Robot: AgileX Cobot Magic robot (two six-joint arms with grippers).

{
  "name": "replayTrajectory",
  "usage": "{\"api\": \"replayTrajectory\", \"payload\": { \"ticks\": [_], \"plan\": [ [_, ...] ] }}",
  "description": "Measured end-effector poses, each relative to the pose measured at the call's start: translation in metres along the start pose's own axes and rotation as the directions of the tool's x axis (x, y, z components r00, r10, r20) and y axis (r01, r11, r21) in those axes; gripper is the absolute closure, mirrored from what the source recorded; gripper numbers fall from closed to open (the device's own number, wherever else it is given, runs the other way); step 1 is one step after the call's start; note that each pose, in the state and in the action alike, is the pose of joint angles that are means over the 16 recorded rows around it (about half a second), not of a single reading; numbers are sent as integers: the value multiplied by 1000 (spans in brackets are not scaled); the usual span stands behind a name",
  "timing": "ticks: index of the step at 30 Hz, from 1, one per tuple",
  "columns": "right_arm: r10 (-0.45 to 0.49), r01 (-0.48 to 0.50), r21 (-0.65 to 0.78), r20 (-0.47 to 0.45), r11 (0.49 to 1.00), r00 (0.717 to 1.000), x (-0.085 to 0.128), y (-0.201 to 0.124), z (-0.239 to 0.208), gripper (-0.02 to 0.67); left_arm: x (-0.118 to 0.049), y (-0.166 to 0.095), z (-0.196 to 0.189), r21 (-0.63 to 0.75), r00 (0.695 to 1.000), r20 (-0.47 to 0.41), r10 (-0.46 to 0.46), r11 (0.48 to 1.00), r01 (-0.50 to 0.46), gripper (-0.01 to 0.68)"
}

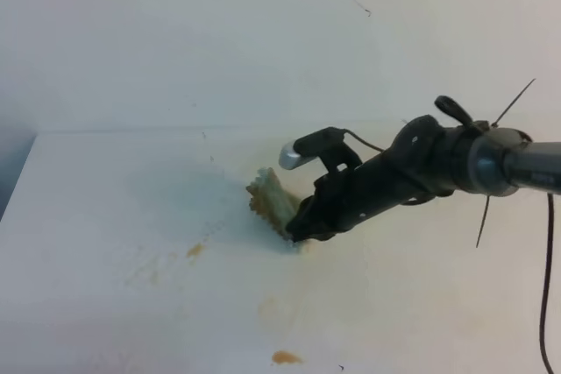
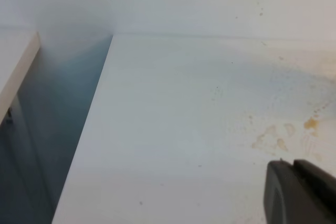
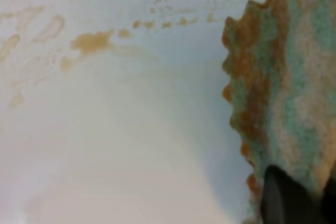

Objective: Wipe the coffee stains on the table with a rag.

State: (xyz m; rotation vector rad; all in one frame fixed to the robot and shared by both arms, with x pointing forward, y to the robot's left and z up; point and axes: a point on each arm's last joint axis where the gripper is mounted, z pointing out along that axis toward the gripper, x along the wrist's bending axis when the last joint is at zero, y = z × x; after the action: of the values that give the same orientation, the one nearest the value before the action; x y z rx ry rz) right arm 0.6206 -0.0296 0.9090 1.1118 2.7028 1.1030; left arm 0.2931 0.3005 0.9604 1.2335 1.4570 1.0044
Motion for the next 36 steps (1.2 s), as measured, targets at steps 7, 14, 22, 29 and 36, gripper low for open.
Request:
{"api": "replayTrajectory", "payload": {
  "ticks": [7,14,22,29,36],
  "plan": [
    [-103,103,25,-17,994,995,12,5,-52,620,0,0,0,0,1000,0,0,1000,0,677],
    [-204,211,91,-75,973,976,59,-23,-88,620,0,0,0,0,1000,0,0,1000,0,677],
    [-149,176,197,-145,965,978,90,-79,-80,620,0,0,0,0,1000,0,0,1000,0,677],
    [-51,83,241,-138,967,989,92,-100,-54,620,0,0,0,0,1000,0,0,1000,0,677],
    [1,16,190,-85,982,996,80,-84,-28,620,0,0,0,0,1000,0,0,1000,0,677]
  ]
}}
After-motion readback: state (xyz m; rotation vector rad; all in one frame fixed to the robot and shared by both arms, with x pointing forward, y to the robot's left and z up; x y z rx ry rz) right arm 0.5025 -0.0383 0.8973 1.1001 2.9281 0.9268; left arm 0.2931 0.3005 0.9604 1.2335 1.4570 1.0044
